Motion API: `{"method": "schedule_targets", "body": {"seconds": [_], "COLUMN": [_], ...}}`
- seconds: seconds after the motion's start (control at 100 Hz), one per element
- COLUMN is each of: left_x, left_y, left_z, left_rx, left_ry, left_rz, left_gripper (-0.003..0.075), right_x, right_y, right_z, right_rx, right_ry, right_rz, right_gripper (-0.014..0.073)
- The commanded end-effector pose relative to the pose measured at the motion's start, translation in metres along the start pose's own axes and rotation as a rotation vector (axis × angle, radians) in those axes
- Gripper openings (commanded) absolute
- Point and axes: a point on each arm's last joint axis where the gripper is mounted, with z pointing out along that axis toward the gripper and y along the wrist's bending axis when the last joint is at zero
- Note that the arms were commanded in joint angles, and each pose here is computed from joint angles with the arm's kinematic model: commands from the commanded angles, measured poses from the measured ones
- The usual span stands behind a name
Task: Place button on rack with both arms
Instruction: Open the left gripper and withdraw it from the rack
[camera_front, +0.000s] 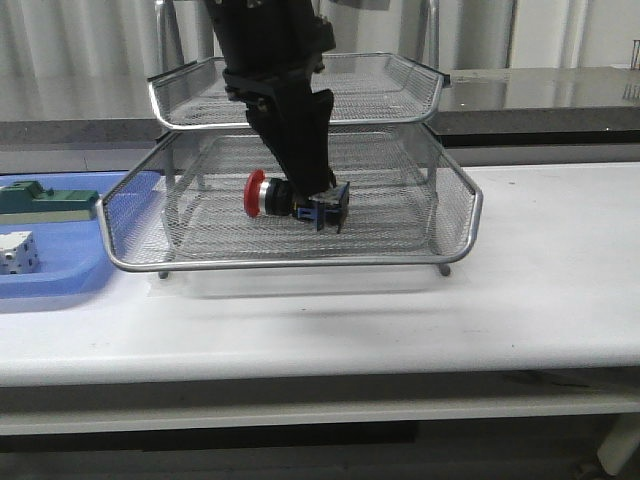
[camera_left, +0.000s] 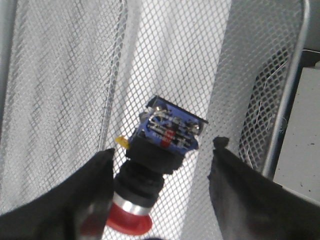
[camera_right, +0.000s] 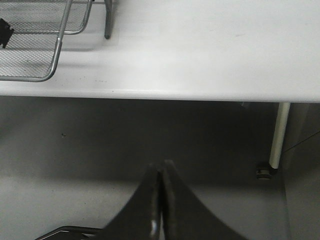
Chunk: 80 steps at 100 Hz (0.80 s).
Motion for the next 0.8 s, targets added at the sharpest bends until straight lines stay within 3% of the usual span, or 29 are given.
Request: {"method": "schedule_targets", "body": {"seconds": [0.0, 0.21, 0.44, 0.6, 0.79], "left_x": [-0.004, 0.020, 0.066, 0.107, 0.153], "left_y": [-0.010, -0.011, 0.004, 0.008, -0.004], "left_z": [-0.060, -0.119, -0.178, -0.199, -0.212], "left_rx": [-0.065, -0.138, -0.260, -0.319, -0.410], "left_ry": [-0.115, -0.170, -0.248, -0.247, -0.273], "left_rz": [-0.021, -0.134, -0.351, -0.496, -0.619], "left_gripper": [0.0410, 0.0410, 0.0408, 0.0408, 0.0408], "right_x": [-0.012, -0.012, -0.012, -0.012, -0.012], "right_y": [0.000, 0.000, 0.000, 0.000, 0.000], "right_z": [-0.006, -0.006, -0.006, -0.006, -0.006], "right_rx": [0.006, 0.006, 0.006, 0.006, 0.006], "right_ry": [-0.080, -0.080, -0.080, -0.080, -0.080], "right_rz": [-0.005, -0.005, -0.005, -0.005, -0.005], "right_gripper": [-0.0071, -0.0071, -0.0071, -0.0071, -0.0071]}}
